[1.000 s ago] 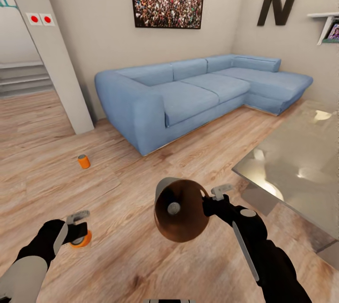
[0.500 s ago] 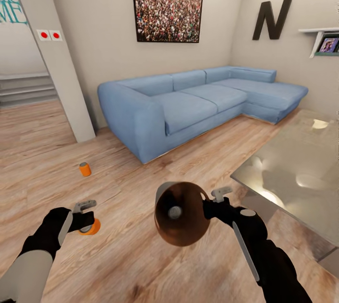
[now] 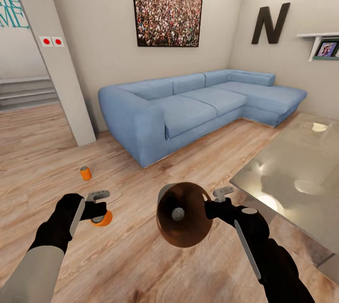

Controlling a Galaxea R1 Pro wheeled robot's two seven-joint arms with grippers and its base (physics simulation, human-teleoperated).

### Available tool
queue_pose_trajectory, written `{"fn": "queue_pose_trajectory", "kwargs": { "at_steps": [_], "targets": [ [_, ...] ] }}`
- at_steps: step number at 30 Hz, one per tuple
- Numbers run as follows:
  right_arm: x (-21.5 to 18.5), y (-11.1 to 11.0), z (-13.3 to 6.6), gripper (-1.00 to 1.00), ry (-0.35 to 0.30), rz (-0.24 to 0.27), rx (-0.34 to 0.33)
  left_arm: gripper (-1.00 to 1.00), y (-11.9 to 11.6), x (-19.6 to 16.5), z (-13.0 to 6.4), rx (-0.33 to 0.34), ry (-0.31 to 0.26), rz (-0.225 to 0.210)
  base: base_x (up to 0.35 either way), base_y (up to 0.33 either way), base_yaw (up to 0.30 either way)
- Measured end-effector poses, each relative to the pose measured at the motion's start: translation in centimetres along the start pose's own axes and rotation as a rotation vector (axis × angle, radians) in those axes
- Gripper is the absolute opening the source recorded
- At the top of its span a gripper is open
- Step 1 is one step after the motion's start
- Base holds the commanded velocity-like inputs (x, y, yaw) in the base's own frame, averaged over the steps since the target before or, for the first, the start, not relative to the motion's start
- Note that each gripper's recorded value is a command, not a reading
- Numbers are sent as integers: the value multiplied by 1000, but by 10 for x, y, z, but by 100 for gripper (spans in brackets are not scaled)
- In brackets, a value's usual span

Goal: Put the three can of soda from the living room inside the tash can in the kitchen.

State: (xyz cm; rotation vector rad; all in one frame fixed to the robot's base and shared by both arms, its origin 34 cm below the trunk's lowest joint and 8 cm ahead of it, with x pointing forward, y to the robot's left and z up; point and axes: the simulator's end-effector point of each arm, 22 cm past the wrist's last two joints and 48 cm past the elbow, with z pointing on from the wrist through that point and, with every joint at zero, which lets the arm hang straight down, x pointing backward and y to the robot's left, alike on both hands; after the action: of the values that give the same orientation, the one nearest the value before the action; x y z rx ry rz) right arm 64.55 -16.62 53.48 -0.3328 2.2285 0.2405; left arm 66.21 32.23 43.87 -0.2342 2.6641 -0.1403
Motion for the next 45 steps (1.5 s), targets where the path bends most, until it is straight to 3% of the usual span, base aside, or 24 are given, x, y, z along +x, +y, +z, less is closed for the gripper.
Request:
{"fn": "queue_pose_trajectory", "kwargs": {
  "at_steps": [2,6,11,16,24,28,31,39,42,45],
  "targets": [
    [-4,-1,-2,-100,2,4,-2,-100,-10,-4,-5,1,0,35,0,0,0],
    [-12,-2,-6,-100,4,4,-2,-100,-18,-12,-14,1,-2,63,0,0,0],
    [-16,-8,-14,-100,18,-12,-33,-100,-23,-21,-24,0,-5,75,0,0,0],
    [-21,-21,-33,-100,27,2,-147,-100,-26,-29,-33,1,-7,78,0,0,0],
    [-37,-30,-48,-100,23,17,-180,-100,-39,-60,-65,26,-51,88,0,0,0],
    [-44,-30,-52,-100,26,17,-185,-100,-72,-84,-91,93,-116,154,0,0,0],
    [-48,-29,-54,-100,31,18,-188,-100,-90,-91,-102,116,-130,204,0,0,0],
    [-59,-24,-58,-100,44,21,-195,-100,-117,-98,-119,161,-130,265,0,0,0],
    [-55,-25,-58,-100,76,43,-194,-100,-127,-100,-125,182,-127,284,0,0,0],
    [-58,-35,-58,-100,100,46,-158,-100,-131,-104,-132,189,-131,293,0,0,0]
  ]
}}
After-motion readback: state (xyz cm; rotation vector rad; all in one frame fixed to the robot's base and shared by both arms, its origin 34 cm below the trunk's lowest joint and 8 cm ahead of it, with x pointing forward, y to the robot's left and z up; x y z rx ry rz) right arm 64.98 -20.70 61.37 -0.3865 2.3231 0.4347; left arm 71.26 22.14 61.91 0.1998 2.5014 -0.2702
